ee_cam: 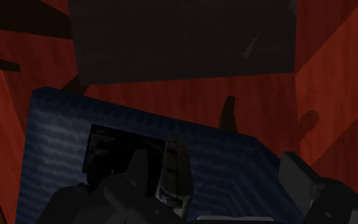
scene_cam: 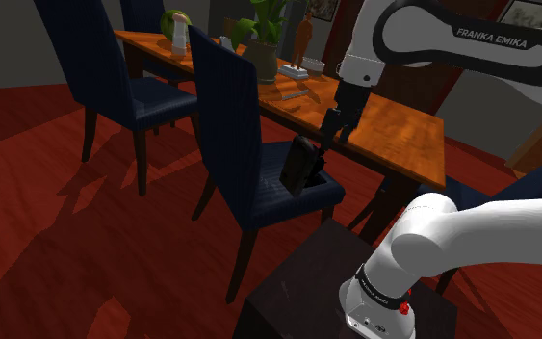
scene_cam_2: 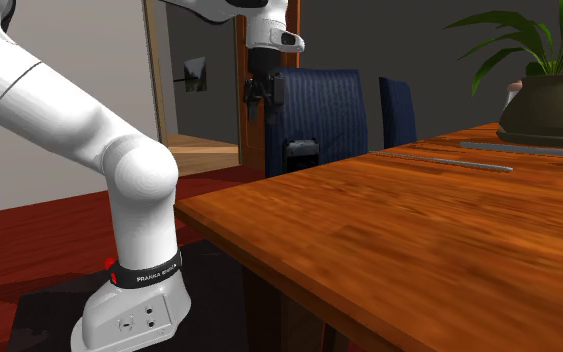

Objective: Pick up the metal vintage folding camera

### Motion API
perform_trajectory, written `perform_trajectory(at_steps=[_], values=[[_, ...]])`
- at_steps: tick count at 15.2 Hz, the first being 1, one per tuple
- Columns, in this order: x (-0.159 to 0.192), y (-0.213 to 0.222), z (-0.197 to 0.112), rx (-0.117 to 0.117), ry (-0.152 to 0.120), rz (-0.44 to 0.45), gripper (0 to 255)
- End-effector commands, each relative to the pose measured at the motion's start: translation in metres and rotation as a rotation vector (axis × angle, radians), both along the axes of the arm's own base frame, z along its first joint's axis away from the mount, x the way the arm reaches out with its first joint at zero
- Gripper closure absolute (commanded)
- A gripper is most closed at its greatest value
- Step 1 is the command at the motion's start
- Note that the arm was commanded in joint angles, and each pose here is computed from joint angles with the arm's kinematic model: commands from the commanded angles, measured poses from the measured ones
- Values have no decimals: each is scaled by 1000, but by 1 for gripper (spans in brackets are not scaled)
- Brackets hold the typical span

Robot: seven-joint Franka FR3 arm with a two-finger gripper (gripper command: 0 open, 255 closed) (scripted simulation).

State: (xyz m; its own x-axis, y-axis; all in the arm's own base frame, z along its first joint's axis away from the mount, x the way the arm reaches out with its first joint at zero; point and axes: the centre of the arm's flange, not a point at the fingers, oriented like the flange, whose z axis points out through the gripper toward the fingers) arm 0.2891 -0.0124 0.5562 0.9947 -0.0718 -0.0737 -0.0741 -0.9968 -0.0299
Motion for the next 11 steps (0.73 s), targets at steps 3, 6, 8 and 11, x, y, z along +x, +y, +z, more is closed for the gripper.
perform_trajectory(at_steps=[3, 6, 8, 11], values=[[21, -7, -12, -22, -2, -9, 0], [52, -18, -29, -55, -5, -22, 0], [60, -21, -39, -63, -5, -25, 0], [60, -21, -54, -63, -5, -25, 0]])
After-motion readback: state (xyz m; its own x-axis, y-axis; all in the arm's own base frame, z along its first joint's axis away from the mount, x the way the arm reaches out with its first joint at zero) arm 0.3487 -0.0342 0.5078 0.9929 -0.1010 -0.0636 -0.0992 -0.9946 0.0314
